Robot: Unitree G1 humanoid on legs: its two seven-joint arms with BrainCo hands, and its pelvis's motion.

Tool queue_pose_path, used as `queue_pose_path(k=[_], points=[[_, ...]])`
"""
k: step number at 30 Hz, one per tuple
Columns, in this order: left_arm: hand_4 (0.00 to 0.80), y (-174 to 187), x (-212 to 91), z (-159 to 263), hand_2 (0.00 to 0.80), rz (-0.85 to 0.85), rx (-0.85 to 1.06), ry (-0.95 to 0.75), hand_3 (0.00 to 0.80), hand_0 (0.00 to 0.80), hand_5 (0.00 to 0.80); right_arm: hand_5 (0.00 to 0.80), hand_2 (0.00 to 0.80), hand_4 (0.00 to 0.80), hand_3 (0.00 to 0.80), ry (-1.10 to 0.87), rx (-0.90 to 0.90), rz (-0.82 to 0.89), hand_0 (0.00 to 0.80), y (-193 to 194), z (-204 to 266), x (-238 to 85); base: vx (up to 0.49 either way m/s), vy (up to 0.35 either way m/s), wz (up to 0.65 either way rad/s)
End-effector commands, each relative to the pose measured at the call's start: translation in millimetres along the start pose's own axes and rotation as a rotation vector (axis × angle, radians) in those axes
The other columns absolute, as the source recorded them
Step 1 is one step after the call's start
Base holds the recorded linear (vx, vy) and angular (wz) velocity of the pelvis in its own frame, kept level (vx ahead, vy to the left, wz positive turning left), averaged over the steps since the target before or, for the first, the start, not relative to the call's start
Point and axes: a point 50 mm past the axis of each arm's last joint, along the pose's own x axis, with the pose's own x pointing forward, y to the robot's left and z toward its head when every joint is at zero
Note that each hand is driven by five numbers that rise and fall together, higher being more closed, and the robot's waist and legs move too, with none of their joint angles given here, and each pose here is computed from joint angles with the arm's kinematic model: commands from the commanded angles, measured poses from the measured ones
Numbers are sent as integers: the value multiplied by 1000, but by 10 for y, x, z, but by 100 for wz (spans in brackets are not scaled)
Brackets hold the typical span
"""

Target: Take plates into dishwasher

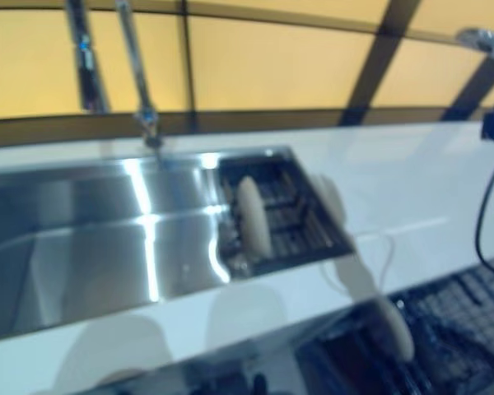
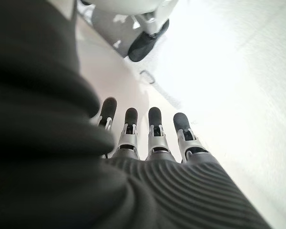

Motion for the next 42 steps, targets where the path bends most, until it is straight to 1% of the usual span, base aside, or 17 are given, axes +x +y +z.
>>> queue_pose_path(k=[1, 2, 5, 10, 12, 13, 15, 20, 21, 23, 25, 30, 31, 33, 42], points=[[0, 221, 37, 516, 0, 57, 15, -165, 0, 0, 0, 0, 0, 0, 0, -153, -56, -85, 0, -118, 373, 287, 20, -25, 33], [0, 213, 37, 514, 0, 55, 13, -165, 0, 0, 0, 0, 0, 0, 0, -167, -72, -75, 0, -83, 404, 306, 17, -28, 38], [0, 178, 37, 489, 0, 54, 10, -158, 0, 0, 0, 0, 0, 0, 0, -231, -213, -27, 0, 31, 507, 363, 17, -33, 31], [0, 163, 41, 464, 0, 52, -2, -144, 0, 0, 0, 0, 0, 0, 0, -308, -430, 85, 0, 193, 599, 440, 24, -30, 21], [0, 134, 45, 439, 0, 50, -10, -137, 0, 0, 0, 0, 0, 0, 0, -350, -539, 158, 0, 291, 595, 443, 37, -28, 17], [0, 130, 45, 439, 0, 49, -11, -137, 0, 0, 0, 0, 0, 0, 0, -353, -544, 162, 0, 298, 597, 445, 31, -28, 30], [0, 113, 47, 414, 0, 52, -20, -128, 0, 0, 0, 0, 0, 0, 0, -430, -728, 239, 0, 367, 552, 411, 28, -38, 28], [0, 134, 41, 340, 0, 65, -33, -110, 0, 0, 0, 0, 0, 0, 0, -601, -1074, 390, 0, 496, 424, 329, 16, -39, 20], [0, 157, 36, 301, 0, 68, -31, -103, 0, 0, 0, 0, 0, 0, 0, -663, -1182, 441, 0, 518, 341, 283, 16, -49, 12], [0, 169, 31, 260, 0, 71, -35, -95, 0, 0, 0, 0, 0, 0, 0, -718, -1260, 491, 0, 539, 282, 240, 11, -43, 13], [0, 169, 28, 233, 0, 74, -43, -89, 0, 0, 0, 0, 0, 0, 0, -775, -1309, 541, 0, 556, 209, 176, 6, -35, 17], [0, 171, 25, 212, 0, 77, -49, -90, 0, 0, 0, 0, 0, 0, 0, -877, -1344, 617, 0, 578, 37, 9, 11, -34, 8], [0, 164, 23, 205, 0, 76, -45, -91, 0, 0, 0, 0, 0, 0, 0, -920, -1360, 656, 0, 582, -36, -64, 19, -45, 5], [0, 171, 19, 190, 0, 78, -43, -91, 0, 0, 0, 0, 0, 0, 0, -945, -1373, 699, 0, 575, -111, -130, 16, -50, 5], [0, 171, 3, 145, 0, 77, -55, -91, 0, 0, 0, 0, 0, 0, 0, -907, -1437, 808, 0, 418, -457, -284, 8, -34, 2]])
